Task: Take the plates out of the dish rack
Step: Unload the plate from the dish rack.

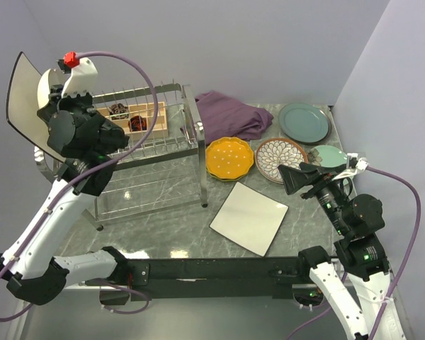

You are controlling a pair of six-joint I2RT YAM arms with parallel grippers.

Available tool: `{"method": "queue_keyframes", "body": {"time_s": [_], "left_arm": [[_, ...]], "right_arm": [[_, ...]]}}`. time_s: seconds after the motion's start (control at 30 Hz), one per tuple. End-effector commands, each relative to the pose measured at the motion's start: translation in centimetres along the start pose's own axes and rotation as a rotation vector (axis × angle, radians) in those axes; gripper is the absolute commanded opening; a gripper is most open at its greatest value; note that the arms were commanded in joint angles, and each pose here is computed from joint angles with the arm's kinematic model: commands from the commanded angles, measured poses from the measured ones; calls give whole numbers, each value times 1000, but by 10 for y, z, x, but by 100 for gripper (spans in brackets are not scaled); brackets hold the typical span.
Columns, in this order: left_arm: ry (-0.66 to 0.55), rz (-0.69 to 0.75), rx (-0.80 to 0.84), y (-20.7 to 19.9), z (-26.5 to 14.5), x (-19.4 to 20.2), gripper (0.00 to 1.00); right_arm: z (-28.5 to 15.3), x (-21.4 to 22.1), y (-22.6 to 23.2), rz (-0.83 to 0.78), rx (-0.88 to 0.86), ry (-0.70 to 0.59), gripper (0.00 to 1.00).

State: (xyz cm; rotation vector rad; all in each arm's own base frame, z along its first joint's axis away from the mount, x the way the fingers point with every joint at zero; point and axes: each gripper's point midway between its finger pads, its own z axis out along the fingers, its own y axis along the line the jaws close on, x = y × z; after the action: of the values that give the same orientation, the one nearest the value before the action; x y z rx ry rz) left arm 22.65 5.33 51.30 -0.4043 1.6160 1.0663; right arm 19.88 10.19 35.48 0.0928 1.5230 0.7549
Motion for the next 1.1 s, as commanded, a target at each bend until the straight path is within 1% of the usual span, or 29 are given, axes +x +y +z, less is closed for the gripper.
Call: {"method": "queue_keyframes", "body": {"time_s": [0.0, 0.27, 0.67, 1.07], "left_arm": [[-107, -231, 30, 30, 3, -38, 1], [-113, -230, 35, 26, 2, -50, 1], [-114, -238, 56, 33, -3, -64, 1], [-128, -324, 104, 32, -11, -84, 1]], "right_arm": [[1, -5, 1, -17, -4, -22, 100], [2, -5, 0, -18, -1, -20, 100], [5, -4, -2, -18, 9, -19, 100], [7, -2, -5, -18, 21, -10, 100]]}}
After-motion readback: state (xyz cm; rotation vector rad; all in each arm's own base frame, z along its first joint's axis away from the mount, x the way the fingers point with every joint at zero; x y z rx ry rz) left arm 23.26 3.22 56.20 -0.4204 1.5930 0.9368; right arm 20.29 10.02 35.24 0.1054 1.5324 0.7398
